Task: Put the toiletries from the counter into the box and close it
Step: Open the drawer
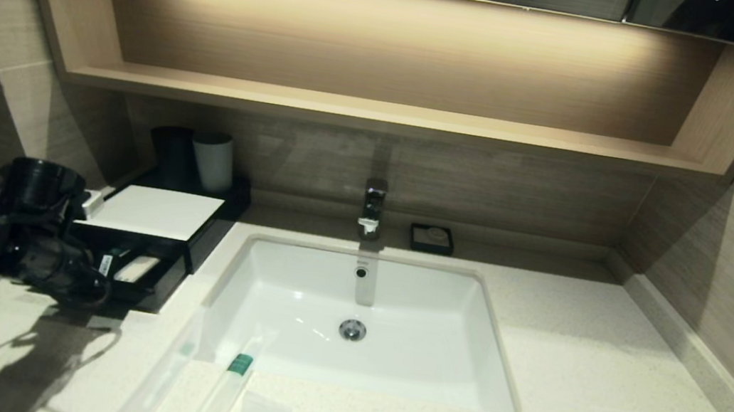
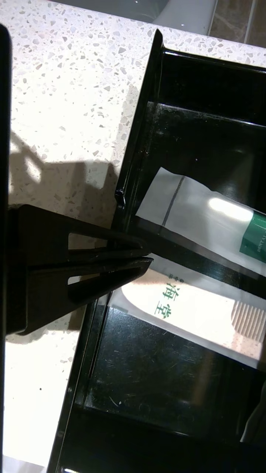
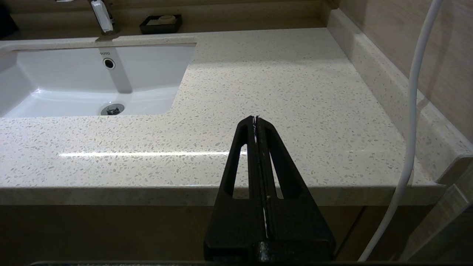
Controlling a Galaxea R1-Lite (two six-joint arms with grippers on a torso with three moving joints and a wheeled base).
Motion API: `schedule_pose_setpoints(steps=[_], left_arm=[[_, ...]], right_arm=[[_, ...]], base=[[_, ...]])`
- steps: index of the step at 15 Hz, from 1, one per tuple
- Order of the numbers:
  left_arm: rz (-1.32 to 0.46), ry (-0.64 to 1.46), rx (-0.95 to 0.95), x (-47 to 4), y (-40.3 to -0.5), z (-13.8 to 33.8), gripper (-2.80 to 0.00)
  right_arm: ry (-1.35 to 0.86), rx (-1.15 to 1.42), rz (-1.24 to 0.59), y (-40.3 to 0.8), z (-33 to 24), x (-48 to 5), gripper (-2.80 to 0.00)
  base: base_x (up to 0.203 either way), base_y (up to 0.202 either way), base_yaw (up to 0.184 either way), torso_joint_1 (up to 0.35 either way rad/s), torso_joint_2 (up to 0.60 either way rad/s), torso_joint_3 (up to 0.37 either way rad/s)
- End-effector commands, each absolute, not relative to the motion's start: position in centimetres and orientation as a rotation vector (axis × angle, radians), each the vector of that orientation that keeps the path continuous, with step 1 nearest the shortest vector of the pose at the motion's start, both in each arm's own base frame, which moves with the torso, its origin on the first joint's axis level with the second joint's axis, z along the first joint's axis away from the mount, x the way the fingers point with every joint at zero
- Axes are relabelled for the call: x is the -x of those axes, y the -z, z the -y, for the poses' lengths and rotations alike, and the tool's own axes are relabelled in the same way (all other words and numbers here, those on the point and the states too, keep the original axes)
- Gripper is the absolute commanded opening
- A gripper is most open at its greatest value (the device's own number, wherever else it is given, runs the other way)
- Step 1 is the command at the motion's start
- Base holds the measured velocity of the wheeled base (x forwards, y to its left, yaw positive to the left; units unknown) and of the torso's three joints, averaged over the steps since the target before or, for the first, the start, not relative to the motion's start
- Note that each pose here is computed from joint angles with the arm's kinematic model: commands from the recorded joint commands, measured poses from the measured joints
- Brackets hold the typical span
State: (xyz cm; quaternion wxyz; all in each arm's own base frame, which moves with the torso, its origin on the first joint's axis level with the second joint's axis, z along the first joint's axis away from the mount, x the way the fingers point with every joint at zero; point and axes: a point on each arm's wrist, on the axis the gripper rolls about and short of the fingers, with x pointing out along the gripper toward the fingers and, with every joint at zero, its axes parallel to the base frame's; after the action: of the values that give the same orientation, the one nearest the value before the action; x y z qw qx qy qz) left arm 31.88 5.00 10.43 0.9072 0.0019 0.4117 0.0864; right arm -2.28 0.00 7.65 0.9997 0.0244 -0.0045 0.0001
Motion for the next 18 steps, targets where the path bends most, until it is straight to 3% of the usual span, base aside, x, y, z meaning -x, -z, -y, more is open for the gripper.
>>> schedule_pose_setpoints(steps=[1, 18], left_arm=[[-0.848, -0.179, -0.004, -31.6, -10.9, -5.0, -2.8], [-0.92, -0.177, 0.0, -29.5, -11.9, -4.7, -2.8]], right_arm=[[0.0, -0.049, 0.009, -7.7, 0.0, 2.3, -2.8], [0.0, -0.049, 0.009, -7.7, 0.0, 2.3, -2.8]], base=[[0.0, 0.0, 0.0, 0.0, 0.0, 0.0], [0.0, 0.0, 0.0, 0.0, 0.0, 0.0]])
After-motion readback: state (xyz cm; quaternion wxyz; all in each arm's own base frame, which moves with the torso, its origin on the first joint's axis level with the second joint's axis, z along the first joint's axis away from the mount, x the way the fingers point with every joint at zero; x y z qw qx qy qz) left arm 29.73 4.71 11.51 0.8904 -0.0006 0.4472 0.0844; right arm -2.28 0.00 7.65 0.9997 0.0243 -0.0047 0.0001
